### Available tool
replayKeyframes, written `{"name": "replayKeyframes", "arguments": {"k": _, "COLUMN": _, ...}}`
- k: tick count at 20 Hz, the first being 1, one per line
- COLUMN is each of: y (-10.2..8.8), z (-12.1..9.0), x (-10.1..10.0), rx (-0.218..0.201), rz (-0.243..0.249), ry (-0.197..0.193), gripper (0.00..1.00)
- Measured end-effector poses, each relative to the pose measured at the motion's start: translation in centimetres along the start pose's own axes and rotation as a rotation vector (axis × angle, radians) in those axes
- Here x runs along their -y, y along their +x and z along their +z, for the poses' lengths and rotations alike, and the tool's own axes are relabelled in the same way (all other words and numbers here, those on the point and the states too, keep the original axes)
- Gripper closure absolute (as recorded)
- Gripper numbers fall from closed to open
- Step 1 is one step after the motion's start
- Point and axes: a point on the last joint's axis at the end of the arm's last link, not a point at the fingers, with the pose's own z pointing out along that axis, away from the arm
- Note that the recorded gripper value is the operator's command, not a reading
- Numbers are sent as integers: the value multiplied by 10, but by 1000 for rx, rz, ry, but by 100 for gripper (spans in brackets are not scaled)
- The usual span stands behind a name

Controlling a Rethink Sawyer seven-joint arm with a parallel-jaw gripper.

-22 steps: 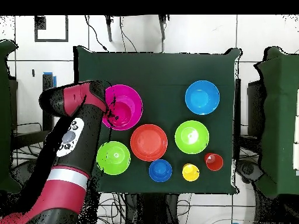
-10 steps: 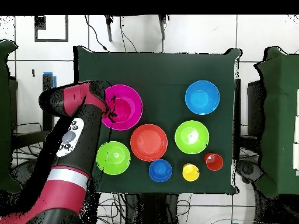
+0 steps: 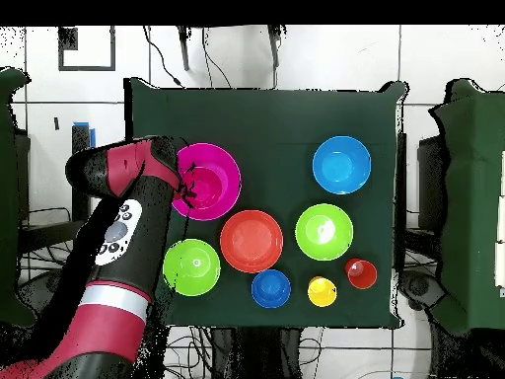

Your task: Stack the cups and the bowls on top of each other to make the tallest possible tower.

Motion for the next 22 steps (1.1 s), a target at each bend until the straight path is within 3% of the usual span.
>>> {"name": "replayKeyframes", "arguments": {"k": 22, "y": 0, "z": 0, "x": -1, "rx": 0, "rz": 14, "ry": -2, "gripper": 100}}
